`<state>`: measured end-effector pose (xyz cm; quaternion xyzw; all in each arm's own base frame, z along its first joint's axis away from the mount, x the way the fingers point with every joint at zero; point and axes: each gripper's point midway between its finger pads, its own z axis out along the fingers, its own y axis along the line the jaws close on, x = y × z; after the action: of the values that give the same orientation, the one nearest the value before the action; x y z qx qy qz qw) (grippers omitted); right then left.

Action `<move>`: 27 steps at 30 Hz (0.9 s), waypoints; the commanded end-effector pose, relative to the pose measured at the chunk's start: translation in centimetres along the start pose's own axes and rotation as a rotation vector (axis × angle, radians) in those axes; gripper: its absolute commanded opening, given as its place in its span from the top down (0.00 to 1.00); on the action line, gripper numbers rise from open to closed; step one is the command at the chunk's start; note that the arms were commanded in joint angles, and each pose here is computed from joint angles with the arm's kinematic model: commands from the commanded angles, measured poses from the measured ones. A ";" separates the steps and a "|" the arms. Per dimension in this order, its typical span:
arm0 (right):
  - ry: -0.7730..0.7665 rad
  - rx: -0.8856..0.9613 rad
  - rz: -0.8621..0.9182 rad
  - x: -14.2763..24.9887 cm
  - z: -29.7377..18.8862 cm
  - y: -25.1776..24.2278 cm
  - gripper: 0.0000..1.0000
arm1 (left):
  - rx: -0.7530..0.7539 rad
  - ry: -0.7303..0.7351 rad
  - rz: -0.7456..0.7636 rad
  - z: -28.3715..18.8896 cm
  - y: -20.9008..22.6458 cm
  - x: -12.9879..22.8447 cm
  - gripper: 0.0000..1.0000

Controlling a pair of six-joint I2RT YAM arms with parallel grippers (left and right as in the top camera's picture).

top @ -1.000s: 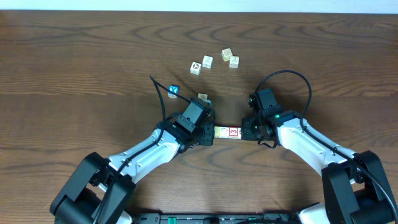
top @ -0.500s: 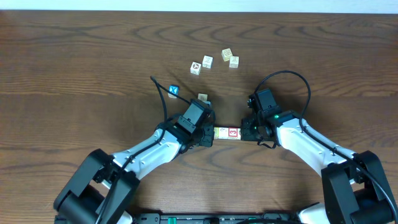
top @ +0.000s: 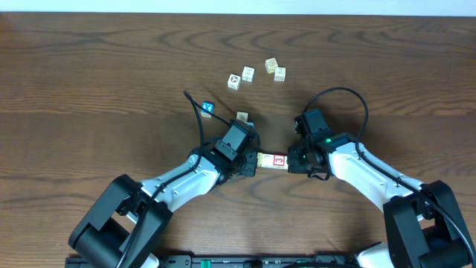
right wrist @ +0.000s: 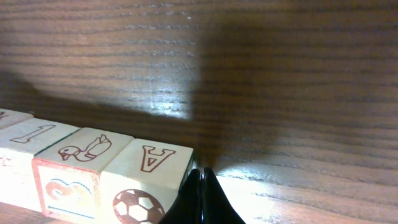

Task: Lift 4 blocks
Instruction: 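Open both grippers and release the block row on the table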

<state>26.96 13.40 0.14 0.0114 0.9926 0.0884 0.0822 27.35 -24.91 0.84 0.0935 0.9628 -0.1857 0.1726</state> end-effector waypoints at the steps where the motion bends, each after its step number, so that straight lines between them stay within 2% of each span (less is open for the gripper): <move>1: -0.010 -0.011 -0.012 -0.3 -0.3 0.8 0.99 | 0.005 -0.002 0.031 0.2 -0.5 0.1 0.92; 8: -0.041 0.084 -0.010 -0.8 -0.4 -0.8 0.98 | -0.040 -0.027 0.031 0.1 0.2 -0.4 0.92; 13: -0.056 0.138 0.005 -1.1 -0.6 -2.1 0.99 | -0.104 -0.102 0.080 -1.4 1.1 -2.0 0.92; 19: -0.090 0.132 0.036 -2.4 -0.8 -2.7 0.95 | -0.136 -0.187 0.086 -3.8 2.1 -4.2 0.84; 22: -0.177 0.139 0.054 -4.9 -1.6 -2.9 0.81 | -0.199 -0.268 0.057 -5.6 3.7 -6.1 0.75; 27: -0.416 0.226 0.056 -11.8 -5.3 -4.0 0.48 | -0.296 -0.488 0.018 -11.5 5.8 -10.4 0.62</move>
<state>33.61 10.04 3.09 0.0543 0.9774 0.0214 0.2030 32.92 -19.30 8.12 0.0575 0.9357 -0.1008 0.3330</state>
